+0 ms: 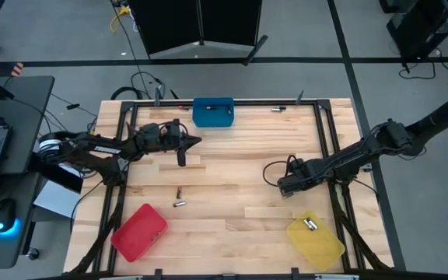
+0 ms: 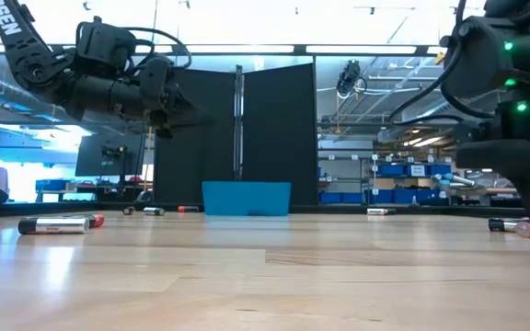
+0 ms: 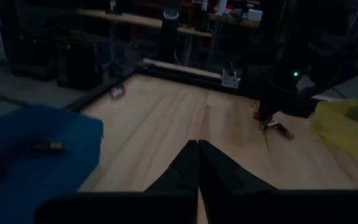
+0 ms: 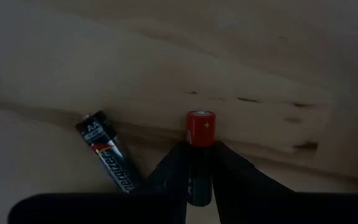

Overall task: Sort batteries
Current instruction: Put the black-red battery into the red bin

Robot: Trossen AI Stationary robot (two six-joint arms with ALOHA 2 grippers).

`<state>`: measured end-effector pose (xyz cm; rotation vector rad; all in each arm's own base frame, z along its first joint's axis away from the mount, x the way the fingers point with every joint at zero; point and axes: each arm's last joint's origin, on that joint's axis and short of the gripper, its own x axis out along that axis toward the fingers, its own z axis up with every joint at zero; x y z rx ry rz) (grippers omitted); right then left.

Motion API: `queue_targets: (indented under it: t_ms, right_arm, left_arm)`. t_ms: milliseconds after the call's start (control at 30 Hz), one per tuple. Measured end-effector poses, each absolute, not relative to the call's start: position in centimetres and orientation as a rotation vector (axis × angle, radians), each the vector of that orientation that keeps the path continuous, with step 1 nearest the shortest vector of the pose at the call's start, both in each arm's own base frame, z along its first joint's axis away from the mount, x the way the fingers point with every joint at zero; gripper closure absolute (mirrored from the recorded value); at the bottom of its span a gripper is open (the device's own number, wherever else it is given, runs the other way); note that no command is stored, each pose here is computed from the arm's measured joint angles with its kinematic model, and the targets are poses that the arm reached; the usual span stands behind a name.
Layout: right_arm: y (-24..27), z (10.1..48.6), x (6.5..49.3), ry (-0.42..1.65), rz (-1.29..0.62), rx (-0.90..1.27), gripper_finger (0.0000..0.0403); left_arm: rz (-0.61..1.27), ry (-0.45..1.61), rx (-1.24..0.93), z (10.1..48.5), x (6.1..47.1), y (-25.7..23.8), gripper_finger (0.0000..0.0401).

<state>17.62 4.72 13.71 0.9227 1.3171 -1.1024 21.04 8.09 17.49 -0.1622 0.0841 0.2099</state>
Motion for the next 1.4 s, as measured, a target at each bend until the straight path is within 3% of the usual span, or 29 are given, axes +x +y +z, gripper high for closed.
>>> queue_targets:
  t_ms: [100, 467, 933, 1167, 1400]
  right_arm:
    - [4.6, 14.8, 17.5, 1.289, -1.030, 0.873, 0.0345]
    - [3.3, 18.7, 18.0, 0.855, -0.858, 0.667, 0.0345]
    - [0.8, 21.1, 26.0, 0.404, -0.414, 0.306, 0.0345]
    - [-0.1, 21.3, 29.2, 0.171, -0.203, 0.159, 0.0345]
    - [-0.6, 22.0, 30.2, -0.013, -0.111, 0.091, 0.0345]
  left_arm:
    - [0.194, 0.086, -0.166, 17.3, 21.3, 7.8, 0.0390]
    - [0.085, -0.036, -0.207, 17.0, 22.8, 6.3, 0.0390]
    - [-0.014, -0.113, -0.190, 17.0, 23.7, 4.3, 0.0386]
    - [-0.079, -0.152, -0.111, 18.3, 25.1, 2.4, 0.0341]
    - [0.014, -0.119, -0.102, 18.2, 25.7, 1.6, 0.0278]
